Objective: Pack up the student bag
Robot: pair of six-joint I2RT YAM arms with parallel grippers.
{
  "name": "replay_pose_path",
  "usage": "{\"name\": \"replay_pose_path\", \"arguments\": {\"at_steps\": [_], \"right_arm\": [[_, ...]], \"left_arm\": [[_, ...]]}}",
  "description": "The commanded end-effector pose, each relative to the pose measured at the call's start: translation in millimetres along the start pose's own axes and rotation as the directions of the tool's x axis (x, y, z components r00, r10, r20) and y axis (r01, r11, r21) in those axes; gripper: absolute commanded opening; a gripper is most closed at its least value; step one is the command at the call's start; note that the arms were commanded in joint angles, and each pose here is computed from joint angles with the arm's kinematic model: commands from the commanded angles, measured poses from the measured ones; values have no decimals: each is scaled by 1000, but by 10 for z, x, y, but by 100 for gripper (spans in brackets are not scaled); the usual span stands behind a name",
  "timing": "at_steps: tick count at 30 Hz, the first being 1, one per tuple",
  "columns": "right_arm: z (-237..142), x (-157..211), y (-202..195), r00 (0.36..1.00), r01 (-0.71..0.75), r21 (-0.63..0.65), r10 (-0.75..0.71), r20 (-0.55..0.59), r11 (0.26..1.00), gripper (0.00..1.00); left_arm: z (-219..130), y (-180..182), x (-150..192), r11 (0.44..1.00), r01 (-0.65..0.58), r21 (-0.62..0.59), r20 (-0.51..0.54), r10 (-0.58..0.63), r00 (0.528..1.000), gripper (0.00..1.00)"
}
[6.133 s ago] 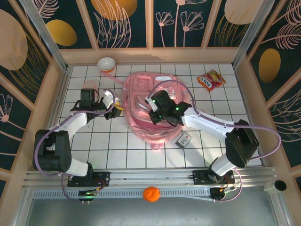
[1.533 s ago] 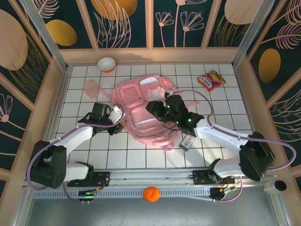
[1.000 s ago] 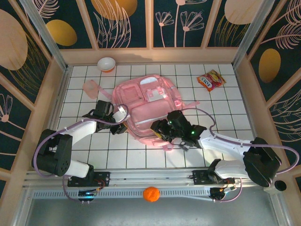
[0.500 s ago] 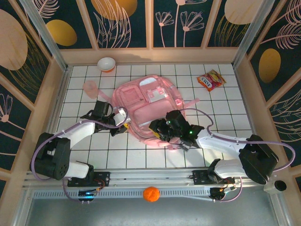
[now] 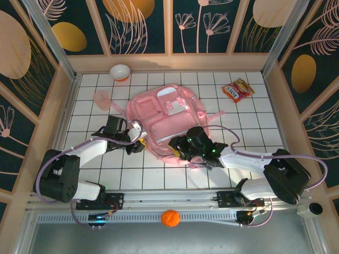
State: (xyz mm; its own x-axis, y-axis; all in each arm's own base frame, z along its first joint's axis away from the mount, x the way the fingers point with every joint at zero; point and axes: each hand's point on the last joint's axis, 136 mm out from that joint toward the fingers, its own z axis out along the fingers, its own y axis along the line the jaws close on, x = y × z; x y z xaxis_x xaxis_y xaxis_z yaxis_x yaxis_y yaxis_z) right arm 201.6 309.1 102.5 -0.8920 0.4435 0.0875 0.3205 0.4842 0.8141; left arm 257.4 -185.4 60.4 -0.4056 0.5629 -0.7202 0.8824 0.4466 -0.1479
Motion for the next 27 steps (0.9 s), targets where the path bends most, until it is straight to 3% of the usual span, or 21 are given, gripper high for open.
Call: {"name": "replay_pose_path", "arguments": {"at_steps": [1,13,20,27], "right_arm": [[18,-26,52,1000,13,-2,-13,21,1000,45],[49,-173,23,994,-43,-46,48,103,998,41],[166,-218,110,983,-78,-103,94,158,992,29],[197,-359,100,974,-63,-89,81,211,994,27]], "left_arm": [[26,67,-68,1000,1,-22,22,-1,1000,33],[45,-105,-118,999,10,50,18,-11,1000,5],[82,-304,-137,995,16,98,-6,-15,1000,3],[37,-398,-124,994,14,110,-69,-6,998,3]]}}
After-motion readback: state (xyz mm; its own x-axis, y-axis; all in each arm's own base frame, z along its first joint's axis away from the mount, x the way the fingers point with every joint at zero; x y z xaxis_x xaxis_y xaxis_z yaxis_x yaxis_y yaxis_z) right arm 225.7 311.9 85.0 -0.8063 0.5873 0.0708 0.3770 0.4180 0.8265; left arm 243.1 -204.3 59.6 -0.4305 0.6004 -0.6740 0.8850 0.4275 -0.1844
